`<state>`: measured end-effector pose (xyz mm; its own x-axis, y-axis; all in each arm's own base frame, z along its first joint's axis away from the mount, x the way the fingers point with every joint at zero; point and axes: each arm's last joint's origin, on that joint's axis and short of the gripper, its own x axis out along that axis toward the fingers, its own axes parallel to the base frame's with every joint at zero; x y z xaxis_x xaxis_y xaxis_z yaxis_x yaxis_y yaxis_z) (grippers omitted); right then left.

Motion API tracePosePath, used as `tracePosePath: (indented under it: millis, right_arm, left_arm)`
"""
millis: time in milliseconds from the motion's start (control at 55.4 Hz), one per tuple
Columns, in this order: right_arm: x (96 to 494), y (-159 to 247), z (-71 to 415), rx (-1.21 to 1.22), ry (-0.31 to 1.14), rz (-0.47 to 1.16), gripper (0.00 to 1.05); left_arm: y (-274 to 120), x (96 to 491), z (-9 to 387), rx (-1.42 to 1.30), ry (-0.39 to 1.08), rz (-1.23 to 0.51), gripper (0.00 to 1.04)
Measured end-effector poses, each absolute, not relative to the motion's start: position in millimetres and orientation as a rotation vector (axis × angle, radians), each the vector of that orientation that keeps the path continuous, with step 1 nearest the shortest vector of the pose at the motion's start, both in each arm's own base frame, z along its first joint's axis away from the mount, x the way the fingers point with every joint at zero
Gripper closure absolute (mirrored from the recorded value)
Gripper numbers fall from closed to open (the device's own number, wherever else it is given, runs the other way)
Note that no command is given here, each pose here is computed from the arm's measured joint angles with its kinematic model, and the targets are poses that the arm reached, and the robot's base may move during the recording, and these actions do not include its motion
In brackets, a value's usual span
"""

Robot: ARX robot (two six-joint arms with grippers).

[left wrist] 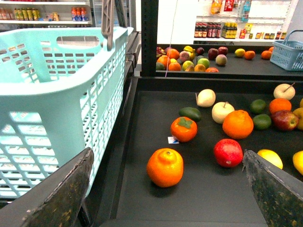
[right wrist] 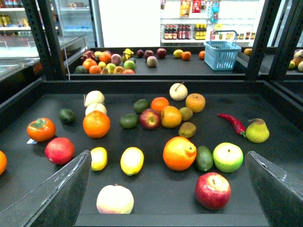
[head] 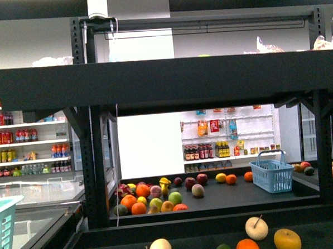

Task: Pick lemon from shelf

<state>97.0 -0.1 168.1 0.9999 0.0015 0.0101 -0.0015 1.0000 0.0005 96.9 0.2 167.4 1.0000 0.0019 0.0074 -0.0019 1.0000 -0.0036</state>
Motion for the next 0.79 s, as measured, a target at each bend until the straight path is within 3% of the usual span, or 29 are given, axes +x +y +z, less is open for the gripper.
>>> tracePosePath:
  millis: [578,704,794]
  right_arm:
    - [97.0,-0.1,168.2,0.0,-0.01,0.001,0.07]
    - [97.0,-0.1,168.2,0.0,-0.01,0.0,0.07]
    - [97.0,-0.1,168.2,0.0,-0.01,0.001,0.07]
  left_arm:
    - [0.2,96.9,167.4,-0.004,-0.007,0.002,0.08]
    - [-0.3,102.5,166.0,-0.162,0.12,0.06,0.08]
    - [-0.8,112.7,181.2,-0.267,0.12,0.019,0.08]
